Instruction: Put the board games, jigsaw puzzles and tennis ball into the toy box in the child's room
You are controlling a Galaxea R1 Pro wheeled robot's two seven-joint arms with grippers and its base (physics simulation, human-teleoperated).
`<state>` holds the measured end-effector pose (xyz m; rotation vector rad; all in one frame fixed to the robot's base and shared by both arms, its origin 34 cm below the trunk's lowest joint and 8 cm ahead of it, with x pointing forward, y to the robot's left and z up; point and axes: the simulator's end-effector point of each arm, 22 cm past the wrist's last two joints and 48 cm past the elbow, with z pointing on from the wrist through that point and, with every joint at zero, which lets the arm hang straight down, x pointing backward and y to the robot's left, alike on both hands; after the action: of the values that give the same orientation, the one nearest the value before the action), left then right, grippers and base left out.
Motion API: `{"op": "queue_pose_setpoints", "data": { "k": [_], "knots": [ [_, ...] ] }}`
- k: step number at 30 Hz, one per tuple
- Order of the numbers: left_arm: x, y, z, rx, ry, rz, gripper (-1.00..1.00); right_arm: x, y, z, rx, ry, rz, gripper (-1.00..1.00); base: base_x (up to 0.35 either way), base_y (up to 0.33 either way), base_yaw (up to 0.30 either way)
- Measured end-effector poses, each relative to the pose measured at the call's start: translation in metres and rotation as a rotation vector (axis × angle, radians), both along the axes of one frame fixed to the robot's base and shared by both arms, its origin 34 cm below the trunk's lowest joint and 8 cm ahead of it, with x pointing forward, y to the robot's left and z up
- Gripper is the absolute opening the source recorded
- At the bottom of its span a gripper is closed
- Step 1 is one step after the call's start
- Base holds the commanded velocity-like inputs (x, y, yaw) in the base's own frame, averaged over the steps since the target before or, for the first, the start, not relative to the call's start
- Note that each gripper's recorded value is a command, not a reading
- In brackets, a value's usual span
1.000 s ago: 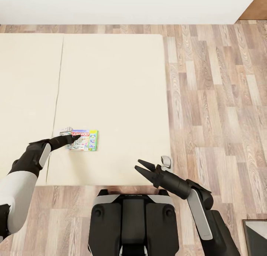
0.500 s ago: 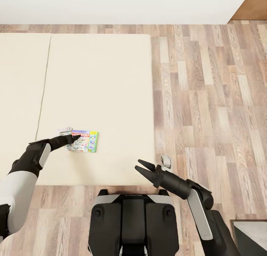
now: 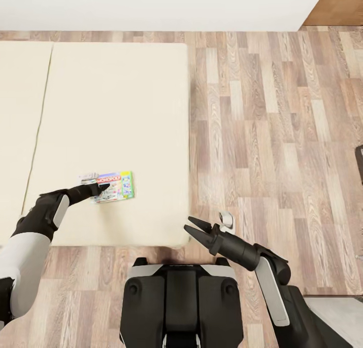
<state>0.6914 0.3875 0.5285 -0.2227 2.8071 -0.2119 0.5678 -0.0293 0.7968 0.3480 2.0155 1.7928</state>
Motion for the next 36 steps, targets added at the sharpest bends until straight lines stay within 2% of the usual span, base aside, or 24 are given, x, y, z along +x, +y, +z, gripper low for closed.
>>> {"op": "queue_pose_setpoints", "data": {
  "k": [14, 27, 36],
  "knots": [
    [0.0003, -0.0004, 0.0003, -0.002, -0.001, 0.0, 1.0, 0.0, -0.0001, -0.0001, 0.0, 0.0, 0.0, 1.0, -0.005, -0.073, 0.0],
    [0.0001, -0.0004, 0.0002, -0.002, 0.0, 0.0, 1.0, 0.0, -0.0001, 0.0003, 0.001, 0.0, 0.0, 1.0, 0.0, -0.272, 0.0],
    [0.0005, -0.0003, 0.0004, -0.001, -0.001, 0.0, 1.0, 0.0001, -0.0006, 0.0001, 0.001, 0.0, -0.002, 1.0, 0.0, -0.123, 0.0]
  ]
}}
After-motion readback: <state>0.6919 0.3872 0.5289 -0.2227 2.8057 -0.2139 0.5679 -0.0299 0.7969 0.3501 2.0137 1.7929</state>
